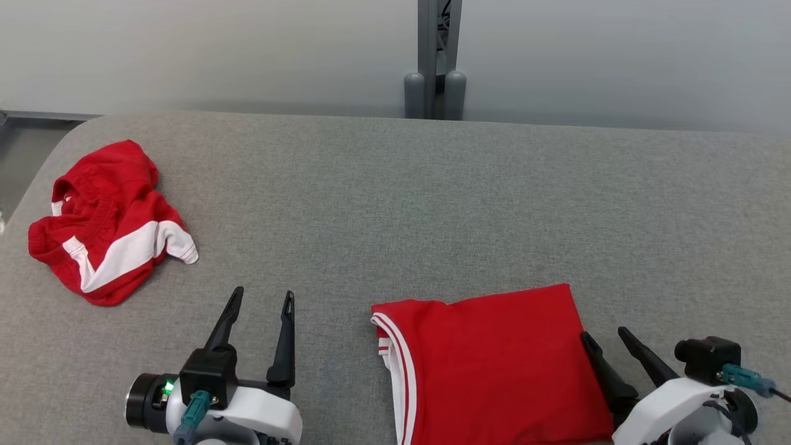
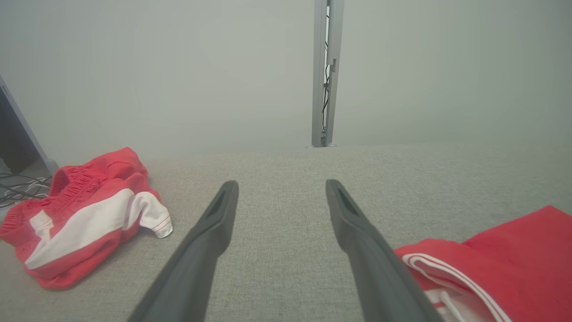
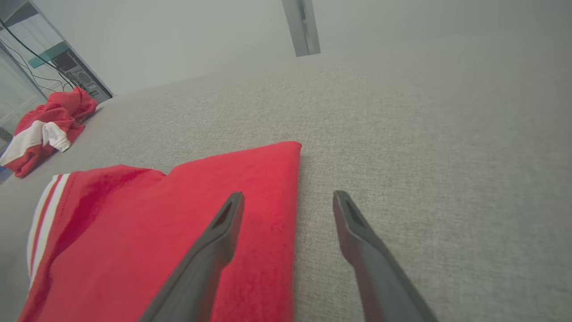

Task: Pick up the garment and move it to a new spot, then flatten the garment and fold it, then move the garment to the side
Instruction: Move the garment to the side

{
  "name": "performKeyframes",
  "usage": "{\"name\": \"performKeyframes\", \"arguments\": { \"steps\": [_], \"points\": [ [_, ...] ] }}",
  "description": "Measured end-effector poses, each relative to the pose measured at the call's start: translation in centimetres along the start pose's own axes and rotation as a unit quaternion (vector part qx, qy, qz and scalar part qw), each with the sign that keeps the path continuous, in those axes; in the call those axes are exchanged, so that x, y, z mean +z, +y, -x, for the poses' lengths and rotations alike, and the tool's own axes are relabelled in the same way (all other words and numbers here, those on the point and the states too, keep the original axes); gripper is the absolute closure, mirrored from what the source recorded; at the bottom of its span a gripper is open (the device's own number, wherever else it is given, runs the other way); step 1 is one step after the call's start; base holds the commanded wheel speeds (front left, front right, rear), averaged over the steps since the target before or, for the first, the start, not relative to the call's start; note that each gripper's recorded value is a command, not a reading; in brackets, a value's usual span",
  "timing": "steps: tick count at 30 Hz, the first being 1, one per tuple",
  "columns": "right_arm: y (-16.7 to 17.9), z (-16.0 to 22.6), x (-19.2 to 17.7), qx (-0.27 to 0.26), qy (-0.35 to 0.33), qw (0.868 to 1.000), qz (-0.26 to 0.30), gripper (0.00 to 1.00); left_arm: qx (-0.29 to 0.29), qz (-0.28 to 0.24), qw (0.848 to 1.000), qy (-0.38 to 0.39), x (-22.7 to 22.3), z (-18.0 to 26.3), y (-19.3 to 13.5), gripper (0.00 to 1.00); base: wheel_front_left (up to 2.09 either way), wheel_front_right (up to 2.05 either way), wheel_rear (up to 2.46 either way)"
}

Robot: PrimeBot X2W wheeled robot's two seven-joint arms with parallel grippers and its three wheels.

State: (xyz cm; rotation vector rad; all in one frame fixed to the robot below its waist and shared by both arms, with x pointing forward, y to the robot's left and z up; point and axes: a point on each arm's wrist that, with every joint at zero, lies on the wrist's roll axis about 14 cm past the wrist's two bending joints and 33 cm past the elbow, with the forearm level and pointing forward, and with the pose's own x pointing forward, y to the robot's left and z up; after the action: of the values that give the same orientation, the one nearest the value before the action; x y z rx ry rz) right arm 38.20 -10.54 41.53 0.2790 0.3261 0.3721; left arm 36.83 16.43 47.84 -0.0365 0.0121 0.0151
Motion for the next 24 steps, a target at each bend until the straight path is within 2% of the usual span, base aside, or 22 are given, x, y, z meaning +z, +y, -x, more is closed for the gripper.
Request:
{"name": "performKeyframes", "arguments": {
  "steps": [7, 20, 21, 22, 23, 24],
  "points": [
    [-0.3, -1.3, -2.4, 0.014, 0.086, 0.996, -0.031, 0.00, 0.004, -0.004, 1.000, 0.013, -0.8, -0.1, 0.3, 0.00, 0.00, 0.00, 0.00],
    [1.6, -3.2, -4.0, 0.061, 0.163, 0.982, -0.070, 0.00, 0.018, -0.013, 0.999, 0.026, -1.6, -0.1, 1.2, 0.00, 0.00, 0.00, 0.00],
    [1.8, -3.3, -4.0, 0.065, 0.166, 0.982, -0.070, 0.10, 0.019, -0.013, 0.999, 0.027, -1.7, -0.1, 1.2, 0.00, 0.00, 0.00, 0.00],
    [1.9, -3.4, -4.0, 0.068, 0.168, 0.981, -0.068, 0.55, 0.019, -0.014, 0.999, 0.028, -1.7, -0.2, 1.3, 0.00, 0.00, 0.00, 0.00],
    [1.9, -3.5, -4.1, 0.071, 0.170, 0.981, -0.065, 0.93, 0.019, -0.014, 0.999, 0.029, -1.7, -0.2, 1.3, 0.00, 0.00, 0.00, 0.00],
    [1.9, -3.5, -4.2, 0.073, 0.173, 0.980, -0.061, 1.00, 0.019, -0.016, 0.999, 0.029, -1.8, -0.2, 1.3, 0.00, 0.00, 0.00, 0.00]
  ]
}}
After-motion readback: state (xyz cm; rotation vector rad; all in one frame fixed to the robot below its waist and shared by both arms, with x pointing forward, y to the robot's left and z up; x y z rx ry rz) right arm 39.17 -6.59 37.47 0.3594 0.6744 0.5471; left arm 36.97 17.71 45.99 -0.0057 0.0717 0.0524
